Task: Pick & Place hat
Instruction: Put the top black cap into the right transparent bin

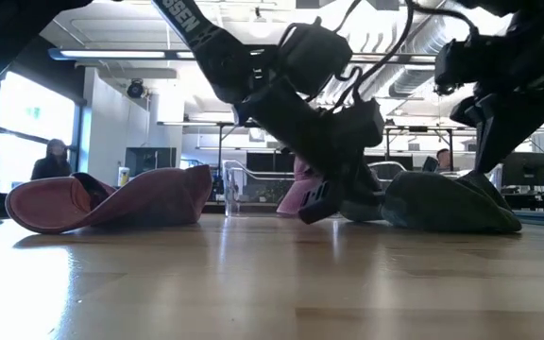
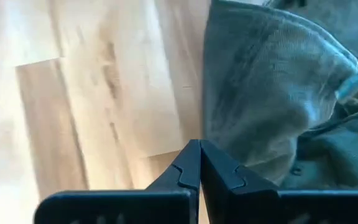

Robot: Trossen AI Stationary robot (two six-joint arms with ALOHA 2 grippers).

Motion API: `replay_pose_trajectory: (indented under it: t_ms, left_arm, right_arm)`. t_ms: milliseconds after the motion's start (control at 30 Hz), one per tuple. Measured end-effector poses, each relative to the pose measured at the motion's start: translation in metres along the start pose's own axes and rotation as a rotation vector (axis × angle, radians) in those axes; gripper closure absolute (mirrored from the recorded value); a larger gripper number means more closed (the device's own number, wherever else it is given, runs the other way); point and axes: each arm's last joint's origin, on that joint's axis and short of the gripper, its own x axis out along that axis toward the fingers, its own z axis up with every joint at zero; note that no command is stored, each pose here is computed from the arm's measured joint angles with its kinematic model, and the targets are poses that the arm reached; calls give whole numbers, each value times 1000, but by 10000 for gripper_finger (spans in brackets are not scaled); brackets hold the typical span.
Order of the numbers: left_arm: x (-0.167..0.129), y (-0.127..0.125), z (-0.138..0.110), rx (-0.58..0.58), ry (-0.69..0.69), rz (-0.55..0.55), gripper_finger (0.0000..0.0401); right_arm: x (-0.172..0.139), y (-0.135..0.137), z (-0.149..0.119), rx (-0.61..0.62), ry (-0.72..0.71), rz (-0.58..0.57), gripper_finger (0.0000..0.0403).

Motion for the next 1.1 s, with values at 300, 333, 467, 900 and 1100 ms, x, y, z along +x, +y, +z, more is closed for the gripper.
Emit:
replay_pose_trajectory:
  t_ms: [300, 333, 467, 900, 1100]
  left_arm:
    - [-15, -16, 21, 56, 4, -32, 381]
    - [-18, -17, 25, 59, 4, -23, 386]
    - [-25, -23, 34, 75, 29, 7, 395]
    - [-50, -19, 71, 163, 133, -176, 398]
    - [-56, -21, 76, 159, 154, -204, 398]
  right_arm:
    - [4, -6, 4, 73, -74, -166, 402]
    - [5, -8, 5, 82, -75, -182, 402]
    - [16, -9, 13, 83, -72, -148, 402]
    - [52, 6, 33, -154, -87, 81, 402]
    - [25, 2, 26, -72, -121, 35, 402]
